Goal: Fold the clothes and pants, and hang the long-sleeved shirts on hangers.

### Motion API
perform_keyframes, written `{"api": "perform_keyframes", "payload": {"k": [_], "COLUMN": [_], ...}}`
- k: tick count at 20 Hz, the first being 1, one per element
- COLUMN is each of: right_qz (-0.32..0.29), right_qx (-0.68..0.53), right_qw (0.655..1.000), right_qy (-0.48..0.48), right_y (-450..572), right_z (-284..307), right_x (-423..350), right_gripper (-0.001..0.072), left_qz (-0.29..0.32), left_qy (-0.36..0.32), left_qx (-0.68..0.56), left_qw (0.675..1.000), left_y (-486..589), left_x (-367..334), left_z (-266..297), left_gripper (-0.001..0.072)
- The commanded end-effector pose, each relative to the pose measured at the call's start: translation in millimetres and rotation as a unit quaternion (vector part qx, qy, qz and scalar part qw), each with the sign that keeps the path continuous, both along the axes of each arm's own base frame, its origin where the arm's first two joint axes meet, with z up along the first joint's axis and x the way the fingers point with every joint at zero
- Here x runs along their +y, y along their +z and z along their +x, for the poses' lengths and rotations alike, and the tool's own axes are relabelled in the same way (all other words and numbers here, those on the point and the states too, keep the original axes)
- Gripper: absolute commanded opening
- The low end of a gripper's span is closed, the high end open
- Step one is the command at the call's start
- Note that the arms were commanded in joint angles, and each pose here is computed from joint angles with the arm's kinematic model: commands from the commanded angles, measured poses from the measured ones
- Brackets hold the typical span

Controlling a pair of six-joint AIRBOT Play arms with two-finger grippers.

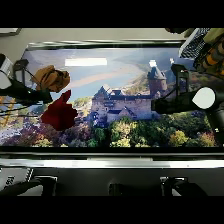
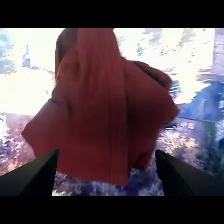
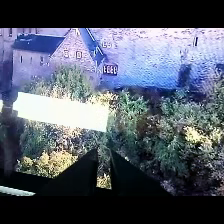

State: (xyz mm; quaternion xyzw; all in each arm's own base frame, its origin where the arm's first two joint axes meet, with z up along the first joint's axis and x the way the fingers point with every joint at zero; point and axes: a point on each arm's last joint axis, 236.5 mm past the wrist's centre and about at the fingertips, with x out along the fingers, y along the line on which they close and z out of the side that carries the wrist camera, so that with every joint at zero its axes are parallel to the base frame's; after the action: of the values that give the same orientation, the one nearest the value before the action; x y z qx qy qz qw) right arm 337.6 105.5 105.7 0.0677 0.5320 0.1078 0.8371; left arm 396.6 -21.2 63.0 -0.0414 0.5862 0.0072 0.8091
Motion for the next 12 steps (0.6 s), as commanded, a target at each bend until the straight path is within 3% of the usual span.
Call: {"api": "perform_keyframes", "payload": {"k": [1,6,7,9,12], "right_qz": [0.002,0.002,0.001,0.002,0.004], "right_qx": [0.000,-0.002,-0.002,-0.001,0.008], "right_qw": [1.000,1.000,1.000,1.000,1.000], "right_qy": [-0.001,-0.001,-0.001,-0.001,-0.012], "right_y": [1,1,1,1,-1], "right_z": [0,1,1,0,-2], "right_x": [1,1,1,1,-1], "right_gripper": [0.0154,0.0154,0.0154,0.0154,0.0158], "left_qz": [-0.001,-0.024,-0.023,-0.024,-0.055], "left_qy": [0.004,0.009,0.009,0.008,-0.028], "left_qx": [0.042,0.091,0.099,0.098,0.059], "left_qw": [0.999,0.996,0.995,0.995,0.996], "left_y": [-67,-125,-130,-128,-87], "left_x": [-3,-15,-15,-16,-39], "left_z": [13,20,18,18,30], "left_gripper": [0.0720,0.0720,0.0588,0.0010,0.0015]}}
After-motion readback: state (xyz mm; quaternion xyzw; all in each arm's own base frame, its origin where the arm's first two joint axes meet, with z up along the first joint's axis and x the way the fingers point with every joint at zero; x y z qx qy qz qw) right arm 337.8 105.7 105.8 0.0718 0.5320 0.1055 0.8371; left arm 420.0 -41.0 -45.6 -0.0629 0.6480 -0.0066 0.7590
